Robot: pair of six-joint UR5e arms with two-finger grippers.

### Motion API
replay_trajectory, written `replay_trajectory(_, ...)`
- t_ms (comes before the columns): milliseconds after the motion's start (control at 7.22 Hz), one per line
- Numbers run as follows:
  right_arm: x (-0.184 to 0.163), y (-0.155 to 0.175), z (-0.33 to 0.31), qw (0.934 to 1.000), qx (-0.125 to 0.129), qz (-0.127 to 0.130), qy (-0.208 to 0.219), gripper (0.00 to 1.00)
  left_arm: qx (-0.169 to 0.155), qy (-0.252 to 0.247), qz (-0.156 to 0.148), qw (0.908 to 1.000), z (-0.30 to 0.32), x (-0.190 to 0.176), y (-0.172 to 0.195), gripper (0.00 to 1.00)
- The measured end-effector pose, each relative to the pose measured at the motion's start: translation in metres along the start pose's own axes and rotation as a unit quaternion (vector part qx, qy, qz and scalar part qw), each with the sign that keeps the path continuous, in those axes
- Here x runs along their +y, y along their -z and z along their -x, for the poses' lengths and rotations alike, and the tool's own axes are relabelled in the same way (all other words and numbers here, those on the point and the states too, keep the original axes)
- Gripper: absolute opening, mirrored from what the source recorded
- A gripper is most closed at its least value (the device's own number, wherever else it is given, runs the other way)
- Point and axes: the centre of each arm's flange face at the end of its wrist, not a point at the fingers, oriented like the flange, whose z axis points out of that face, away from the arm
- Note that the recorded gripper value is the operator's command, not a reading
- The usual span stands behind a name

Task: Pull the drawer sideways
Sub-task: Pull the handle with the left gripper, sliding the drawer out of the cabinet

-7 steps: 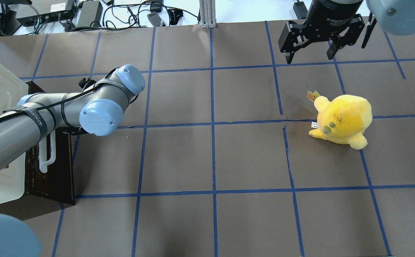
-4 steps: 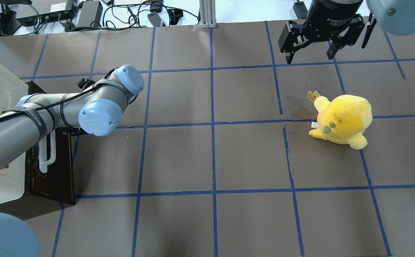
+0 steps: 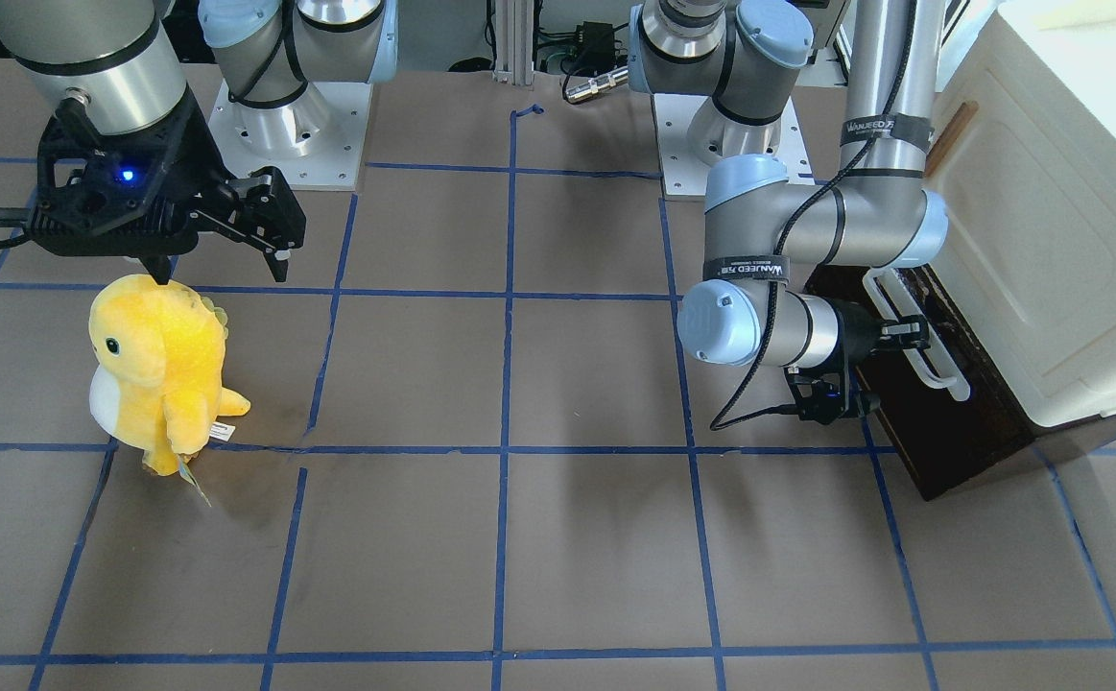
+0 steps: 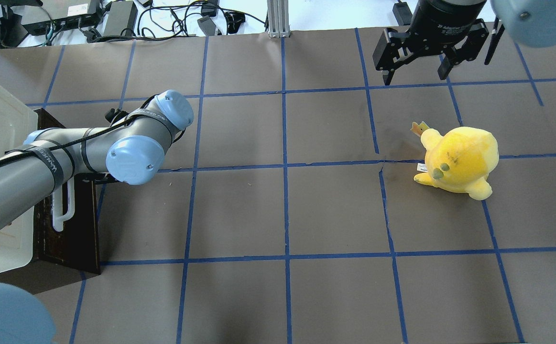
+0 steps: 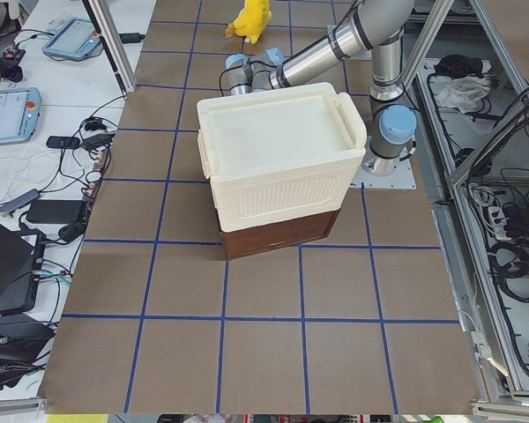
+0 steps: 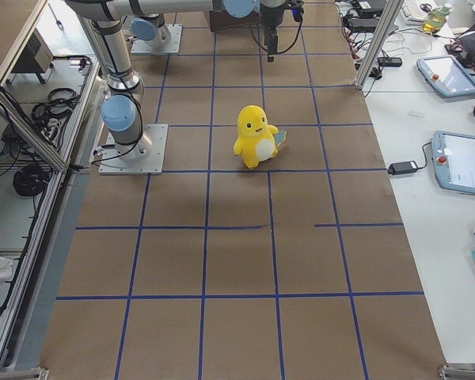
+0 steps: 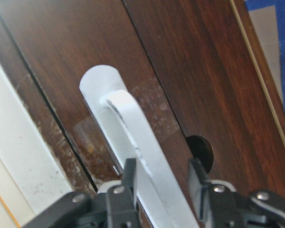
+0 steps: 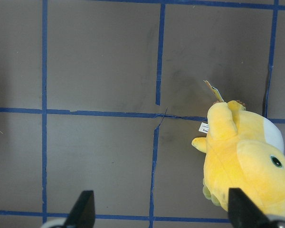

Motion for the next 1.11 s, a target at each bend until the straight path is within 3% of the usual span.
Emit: replay_trajectory(1108,0.0,0.0,0.0,1.0,0.0,0.0,0.0,1.0,0.003,0.002,-0.005,1.0,0.0027,-0.001,0.0033,0.35)
